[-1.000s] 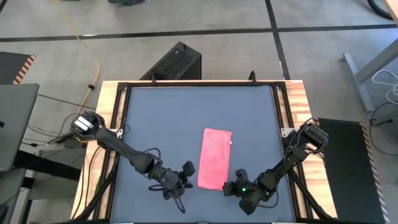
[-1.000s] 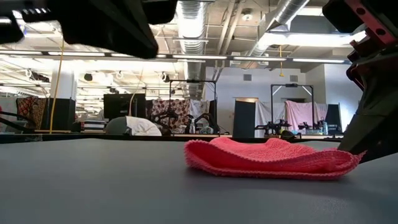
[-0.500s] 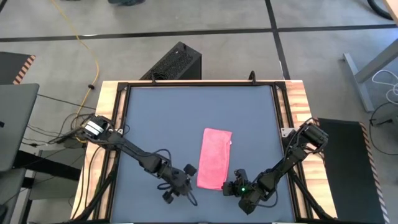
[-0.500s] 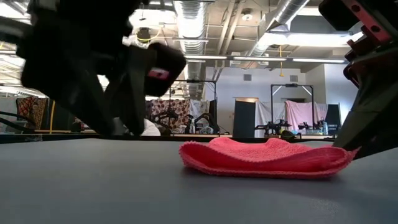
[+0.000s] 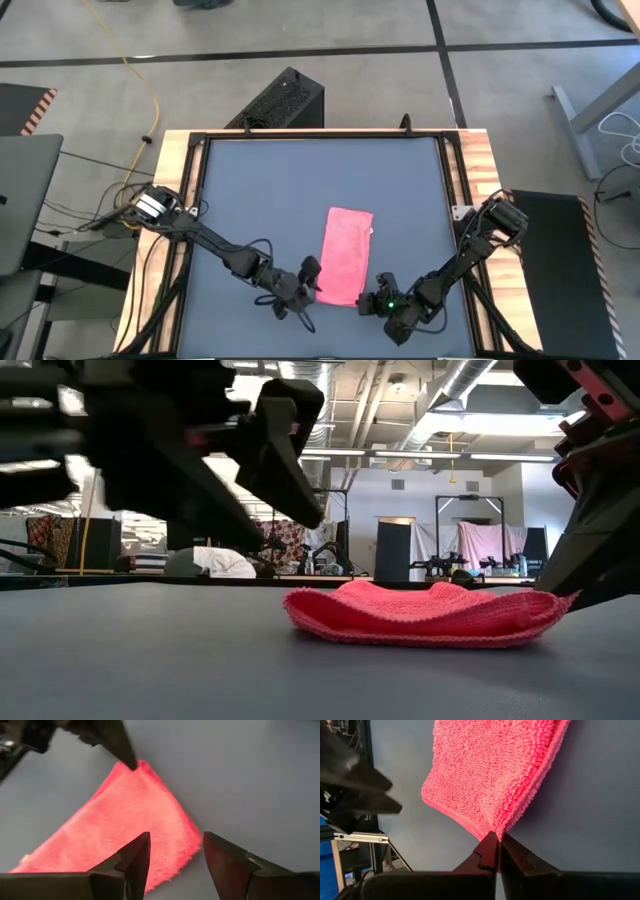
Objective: Roll towel
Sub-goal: Roll the pink microfiber towel
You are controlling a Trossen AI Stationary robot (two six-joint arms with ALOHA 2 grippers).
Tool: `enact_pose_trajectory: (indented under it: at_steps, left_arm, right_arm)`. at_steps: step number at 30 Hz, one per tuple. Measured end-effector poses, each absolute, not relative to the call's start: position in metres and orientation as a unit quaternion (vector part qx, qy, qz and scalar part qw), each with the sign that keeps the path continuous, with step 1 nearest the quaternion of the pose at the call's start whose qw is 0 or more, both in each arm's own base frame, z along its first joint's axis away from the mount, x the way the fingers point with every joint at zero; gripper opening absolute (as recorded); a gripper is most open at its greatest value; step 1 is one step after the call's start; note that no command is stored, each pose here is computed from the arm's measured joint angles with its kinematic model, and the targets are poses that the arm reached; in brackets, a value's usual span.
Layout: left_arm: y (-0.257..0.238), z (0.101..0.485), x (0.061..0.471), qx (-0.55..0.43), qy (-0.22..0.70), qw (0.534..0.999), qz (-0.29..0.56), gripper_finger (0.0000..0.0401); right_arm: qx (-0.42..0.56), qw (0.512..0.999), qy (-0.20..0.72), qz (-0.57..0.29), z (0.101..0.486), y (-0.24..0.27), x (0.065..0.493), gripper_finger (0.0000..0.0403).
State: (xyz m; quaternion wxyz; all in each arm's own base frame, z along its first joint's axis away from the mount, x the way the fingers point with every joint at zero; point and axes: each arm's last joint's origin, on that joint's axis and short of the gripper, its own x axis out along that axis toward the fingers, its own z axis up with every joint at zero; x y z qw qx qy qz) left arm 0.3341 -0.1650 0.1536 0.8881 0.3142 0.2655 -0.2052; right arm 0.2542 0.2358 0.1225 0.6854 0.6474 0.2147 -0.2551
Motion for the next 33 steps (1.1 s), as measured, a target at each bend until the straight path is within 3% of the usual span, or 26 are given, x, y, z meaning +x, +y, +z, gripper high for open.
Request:
enact_pose_trajectory:
  at_steps: [5, 11, 33]
  left_arm:
    - [-0.167, 0.132, 0.337, 0.31, 0.285, 0.878, -0.227, 0.0156]
    - [-0.163, 0.134, 0.339, 0.298, 0.286, 0.884, -0.217, 0.0143]
    - [-0.158, 0.133, 0.341, 0.292, 0.291, 0.884, -0.222, 0.0141]
  right_arm:
    - [0.646, 0.686, 0.214, -0.257, 0.122, 0.235, 0.255, 0.0036]
    - [0.649, 0.684, 0.211, -0.258, 0.123, 0.234, 0.256, 0.0036]
    - [0.65, 0.684, 0.21, -0.257, 0.123, 0.234, 0.257, 0.0036]
